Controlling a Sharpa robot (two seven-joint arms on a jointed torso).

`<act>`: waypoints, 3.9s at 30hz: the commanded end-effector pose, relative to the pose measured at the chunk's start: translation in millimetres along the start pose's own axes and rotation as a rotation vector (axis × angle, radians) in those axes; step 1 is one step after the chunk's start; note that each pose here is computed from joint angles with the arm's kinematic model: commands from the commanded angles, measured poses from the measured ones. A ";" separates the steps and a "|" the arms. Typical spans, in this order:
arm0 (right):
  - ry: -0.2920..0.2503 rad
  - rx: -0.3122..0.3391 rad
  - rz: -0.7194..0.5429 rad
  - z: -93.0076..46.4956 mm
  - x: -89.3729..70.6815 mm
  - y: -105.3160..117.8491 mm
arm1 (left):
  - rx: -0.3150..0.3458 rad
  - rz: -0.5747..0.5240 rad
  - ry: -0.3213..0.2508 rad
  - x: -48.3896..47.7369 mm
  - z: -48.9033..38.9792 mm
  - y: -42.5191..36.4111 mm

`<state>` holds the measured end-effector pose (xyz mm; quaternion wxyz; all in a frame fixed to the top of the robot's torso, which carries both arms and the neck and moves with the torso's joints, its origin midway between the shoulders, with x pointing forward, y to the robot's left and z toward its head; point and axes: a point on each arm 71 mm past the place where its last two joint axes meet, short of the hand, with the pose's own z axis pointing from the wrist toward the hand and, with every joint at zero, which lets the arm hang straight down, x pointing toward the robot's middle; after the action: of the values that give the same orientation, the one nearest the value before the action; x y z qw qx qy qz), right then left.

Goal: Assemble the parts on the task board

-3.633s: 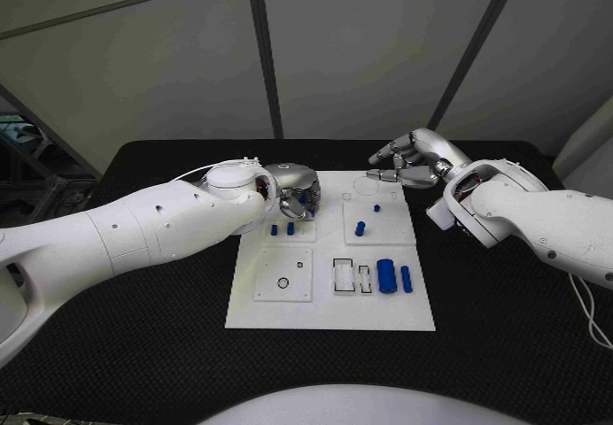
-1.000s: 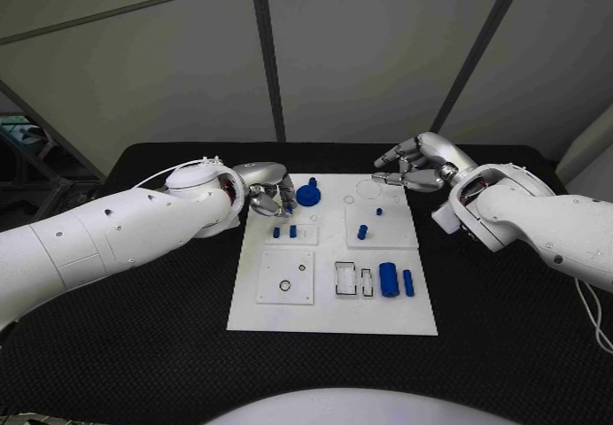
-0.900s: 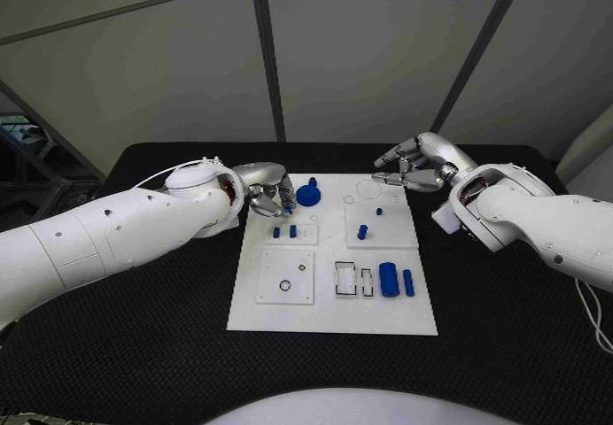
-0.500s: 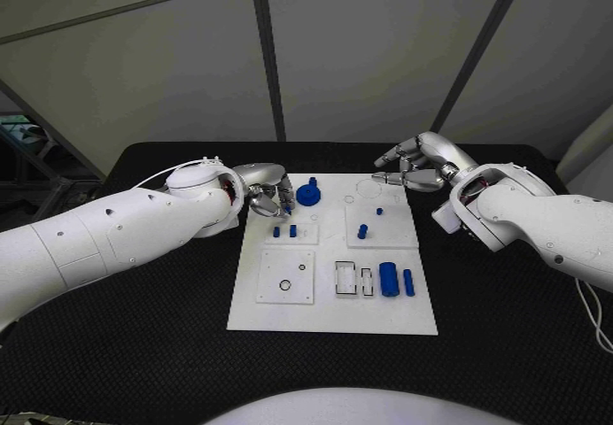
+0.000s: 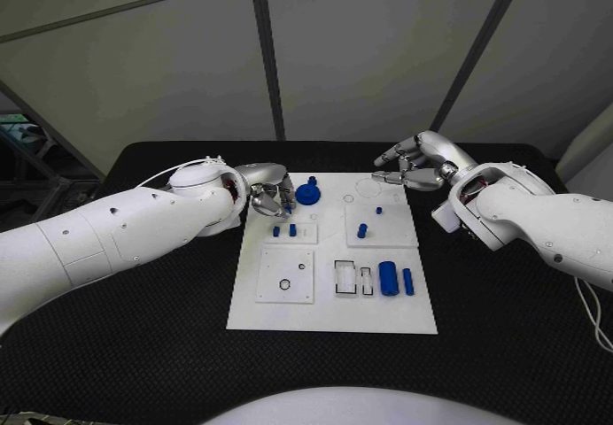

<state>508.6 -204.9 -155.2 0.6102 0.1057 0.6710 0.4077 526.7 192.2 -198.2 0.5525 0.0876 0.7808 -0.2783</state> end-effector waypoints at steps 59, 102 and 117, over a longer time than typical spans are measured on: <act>0.014 0.056 -0.111 -1.1 -4.1 -9.0 | -0.028 0.000 -0.009 -1.5 -3.8 15.0; 0.181 -0.044 -0.688 3.8 38.0 0.5 | 0.129 -1.056 -0.450 -54.1 -80.4 41.6; 0.207 -0.027 -0.698 5.2 46.8 -5.8 | 0.162 -1.069 -0.437 -52.8 -75.7 32.0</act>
<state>504.5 -176.7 -192.1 0.6454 -0.1727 0.7171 0.1986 499.4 269.6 -146.0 0.4764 -0.3377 0.5709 -0.5772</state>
